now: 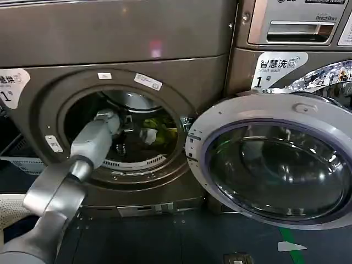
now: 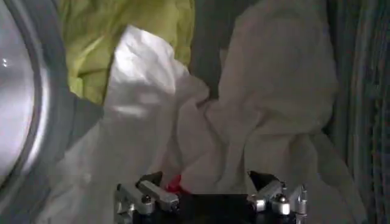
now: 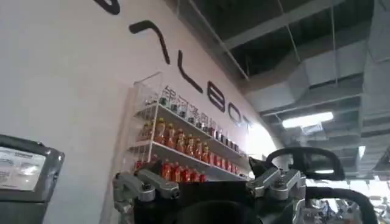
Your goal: Grasp the clothes from the dryer.
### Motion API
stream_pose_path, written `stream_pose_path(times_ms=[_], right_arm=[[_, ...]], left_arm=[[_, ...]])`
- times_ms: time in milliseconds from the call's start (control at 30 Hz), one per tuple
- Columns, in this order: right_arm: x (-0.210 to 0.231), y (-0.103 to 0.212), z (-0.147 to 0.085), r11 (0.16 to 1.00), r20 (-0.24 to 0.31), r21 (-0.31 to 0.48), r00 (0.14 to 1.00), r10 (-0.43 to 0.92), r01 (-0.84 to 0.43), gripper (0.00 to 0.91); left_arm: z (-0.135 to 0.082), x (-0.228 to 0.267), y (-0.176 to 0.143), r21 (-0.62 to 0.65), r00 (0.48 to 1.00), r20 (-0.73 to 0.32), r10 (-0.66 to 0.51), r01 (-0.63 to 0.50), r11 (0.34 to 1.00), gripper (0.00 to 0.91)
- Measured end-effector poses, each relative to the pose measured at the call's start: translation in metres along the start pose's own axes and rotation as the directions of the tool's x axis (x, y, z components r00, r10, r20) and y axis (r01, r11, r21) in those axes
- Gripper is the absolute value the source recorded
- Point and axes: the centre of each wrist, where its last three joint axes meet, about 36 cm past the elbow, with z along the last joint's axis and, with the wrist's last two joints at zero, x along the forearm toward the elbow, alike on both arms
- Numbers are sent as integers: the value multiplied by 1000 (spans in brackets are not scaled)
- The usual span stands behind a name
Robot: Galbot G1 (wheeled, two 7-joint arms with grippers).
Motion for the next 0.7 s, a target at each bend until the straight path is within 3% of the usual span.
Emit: stream_pose_path(times_ms=[367, 400, 433, 467, 567, 700], right_arm=[[1, -2, 1, 1000, -2, 1, 1000, 2, -2, 907], [1, -2, 1, 1000, -1, 1, 1000, 3, -3, 907], [2, -2, 1, 1000, -2, 0, 1000, 3, -3, 907], [2, -2, 1, 1000, -3, 0, 1000, 4, -4, 907], [2, -2, 2, 1000, -3, -1, 1000, 3, -3, 907], [2, -1, 3, 1000, -4, -2, 1000, 1, -1, 907]], left_arm=[[-5, -19, -15, 5, 1000, 7, 25, -25, 1000, 887], [-5, -20, -16, 6, 1000, 7, 27, -27, 1000, 842], [-4, -22, -17, 8, 1000, 8, 30, -30, 1000, 705], [-4, -23, -18, 11, 999, 8, 32, -32, 999, 512], [-3, -25, -20, 13, 999, 14, 35, -35, 999, 262], [-2, -29, -23, 13, 999, 16, 36, -37, 999, 159]])
